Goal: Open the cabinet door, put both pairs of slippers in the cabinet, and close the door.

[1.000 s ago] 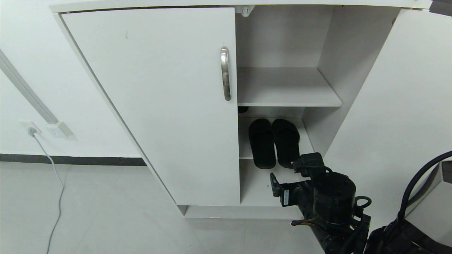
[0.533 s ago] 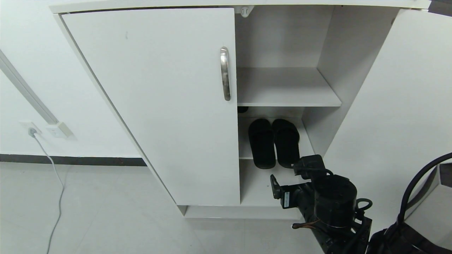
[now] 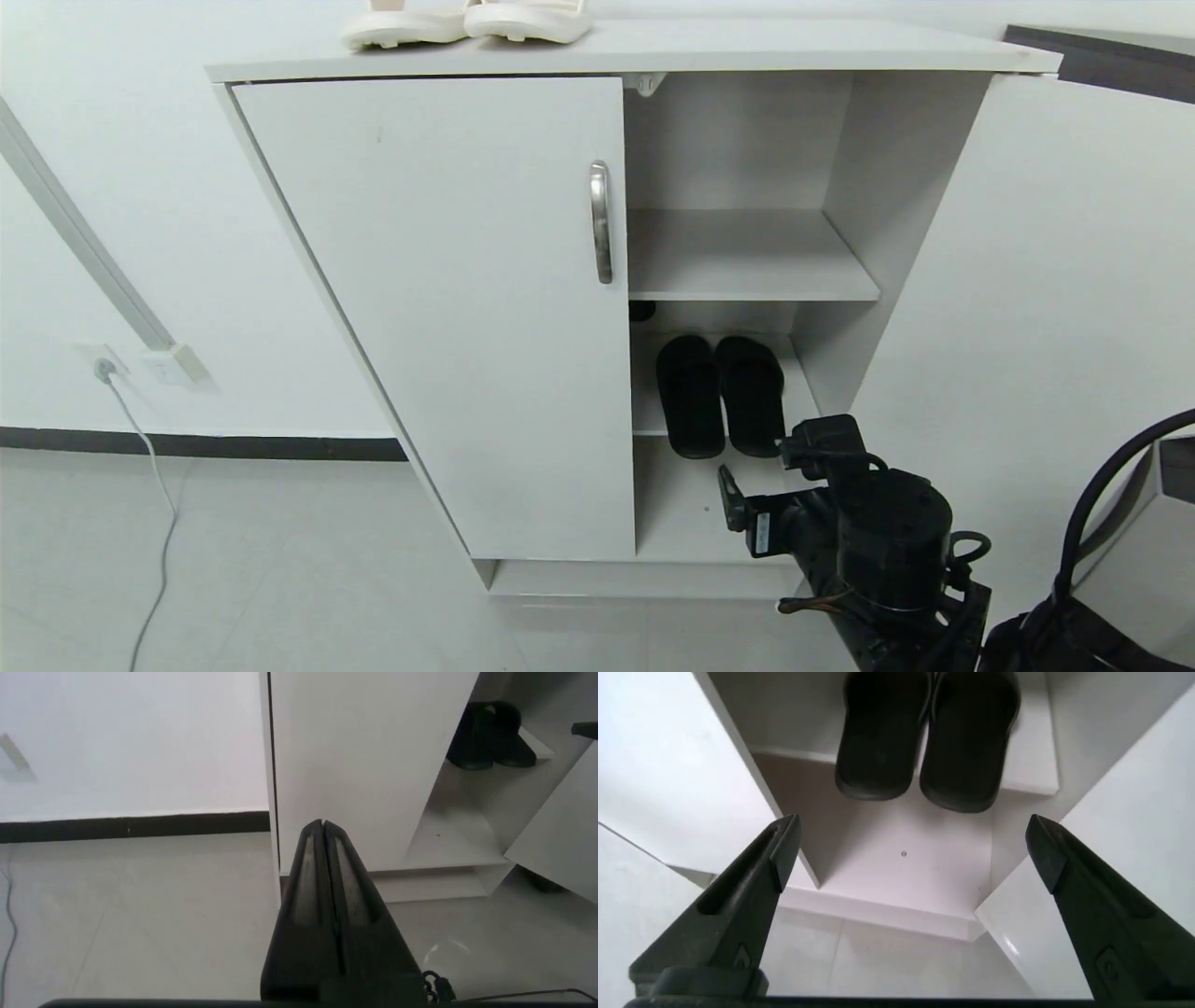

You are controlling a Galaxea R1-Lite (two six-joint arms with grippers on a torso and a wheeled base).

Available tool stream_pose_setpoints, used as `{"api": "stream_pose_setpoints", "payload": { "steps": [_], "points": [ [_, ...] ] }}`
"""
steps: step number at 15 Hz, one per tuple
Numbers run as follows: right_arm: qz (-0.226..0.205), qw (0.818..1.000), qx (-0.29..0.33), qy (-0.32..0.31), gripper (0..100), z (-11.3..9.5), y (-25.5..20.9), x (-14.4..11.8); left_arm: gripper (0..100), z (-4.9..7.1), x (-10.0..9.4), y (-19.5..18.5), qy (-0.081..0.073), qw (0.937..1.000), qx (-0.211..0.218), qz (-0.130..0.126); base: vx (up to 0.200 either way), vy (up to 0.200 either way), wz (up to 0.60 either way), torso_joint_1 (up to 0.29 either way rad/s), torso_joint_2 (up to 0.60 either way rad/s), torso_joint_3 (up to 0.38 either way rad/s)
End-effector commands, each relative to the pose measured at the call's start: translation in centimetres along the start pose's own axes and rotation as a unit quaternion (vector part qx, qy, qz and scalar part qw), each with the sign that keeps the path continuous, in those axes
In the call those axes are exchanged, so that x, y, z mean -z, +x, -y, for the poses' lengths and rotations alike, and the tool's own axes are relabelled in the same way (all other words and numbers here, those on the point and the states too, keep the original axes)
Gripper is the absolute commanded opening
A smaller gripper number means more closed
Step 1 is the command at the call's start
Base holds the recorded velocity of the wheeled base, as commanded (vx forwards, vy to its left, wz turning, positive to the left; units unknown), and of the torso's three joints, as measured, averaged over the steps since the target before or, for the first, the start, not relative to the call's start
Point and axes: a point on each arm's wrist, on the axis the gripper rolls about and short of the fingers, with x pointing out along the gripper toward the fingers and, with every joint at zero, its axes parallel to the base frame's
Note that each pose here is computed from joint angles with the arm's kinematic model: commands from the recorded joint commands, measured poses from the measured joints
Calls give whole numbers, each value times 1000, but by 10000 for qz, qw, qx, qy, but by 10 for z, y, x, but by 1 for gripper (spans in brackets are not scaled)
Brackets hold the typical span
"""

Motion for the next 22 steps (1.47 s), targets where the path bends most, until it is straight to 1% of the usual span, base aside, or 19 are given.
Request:
{"api": "stream_pose_setpoints", "payload": {
  "steps": [1,5,9,11,21,22],
  "points": [
    [-25,10000,0,-21,100,0,0,2,0,0,0,0,0,10000,0,-7,0,0,0,2,2,207],
    [-96,9999,-16,-81,100,1,-3,7,0,0,0,0,0,10000,0,-7,0,0,0,4,2,196],
    [-67,10000,-19,-65,100,-1,1,17,0,0,0,0,-8,10000,-7,-7,0,0,0,4,1,152],
    [-12,10000,6,-50,100,-2,4,21,0,0,0,0,-8,10000,-7,-7,0,0,0,0,0,0],
    [29,10000,2,-32,100,0,2,21,0,0,0,0,-8,10000,0,-7,0,0,0,0,0,0],
    [23,10000,10,-36,100,1,2,22,0,0,0,0,-8,10000,0,-7,0,200,0,2,2,2]
  ]
}}
